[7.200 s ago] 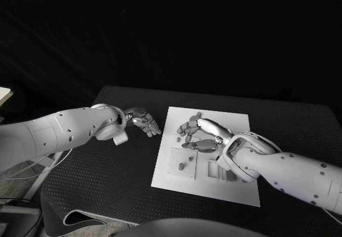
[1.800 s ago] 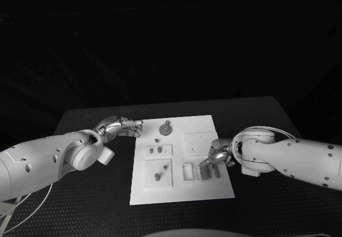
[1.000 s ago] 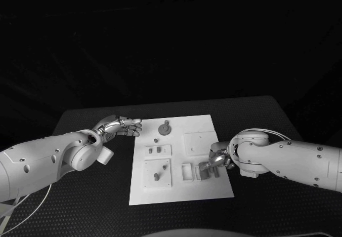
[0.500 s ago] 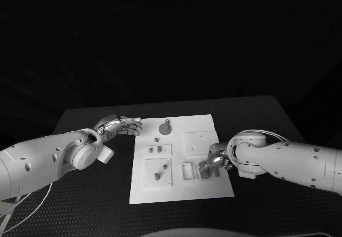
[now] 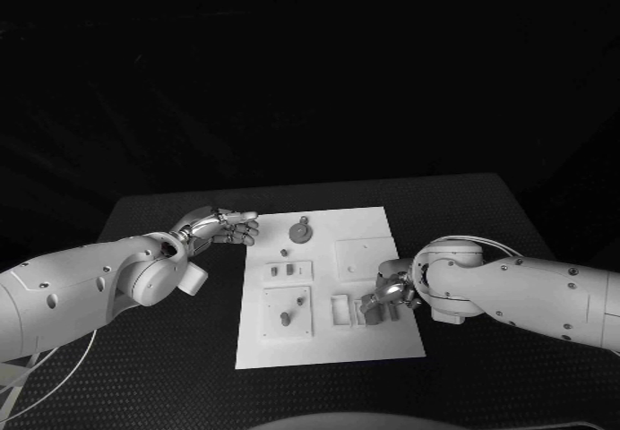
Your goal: Assemble the parts on the task board
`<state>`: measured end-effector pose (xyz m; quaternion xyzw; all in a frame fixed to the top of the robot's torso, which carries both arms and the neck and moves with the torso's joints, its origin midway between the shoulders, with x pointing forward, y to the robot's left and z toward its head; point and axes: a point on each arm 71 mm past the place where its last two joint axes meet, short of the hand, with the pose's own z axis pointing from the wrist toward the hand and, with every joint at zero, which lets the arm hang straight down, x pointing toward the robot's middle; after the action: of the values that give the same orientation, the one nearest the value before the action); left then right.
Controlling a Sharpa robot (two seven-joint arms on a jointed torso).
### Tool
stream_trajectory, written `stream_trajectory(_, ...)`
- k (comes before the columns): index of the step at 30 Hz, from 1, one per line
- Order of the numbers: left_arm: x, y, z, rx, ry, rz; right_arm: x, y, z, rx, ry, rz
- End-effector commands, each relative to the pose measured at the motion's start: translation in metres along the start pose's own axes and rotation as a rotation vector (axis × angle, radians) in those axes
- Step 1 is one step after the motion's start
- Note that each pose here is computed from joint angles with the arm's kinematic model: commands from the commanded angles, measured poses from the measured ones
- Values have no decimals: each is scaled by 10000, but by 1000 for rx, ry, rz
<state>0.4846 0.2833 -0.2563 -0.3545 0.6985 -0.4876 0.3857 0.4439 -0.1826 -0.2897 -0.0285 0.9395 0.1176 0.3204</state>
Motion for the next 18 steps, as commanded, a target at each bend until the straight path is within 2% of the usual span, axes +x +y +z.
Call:
stream_trajectory(1,16,-13,6,5,13,-11,36,34,10,-28,2,6)
stream_trajectory(5,14,-11,5,3,13,-11,41,24,8,-33,13,53)
stream_trajectory(18,6,-9,5,4,15,-11,35,19,-39,-63,-14,132)
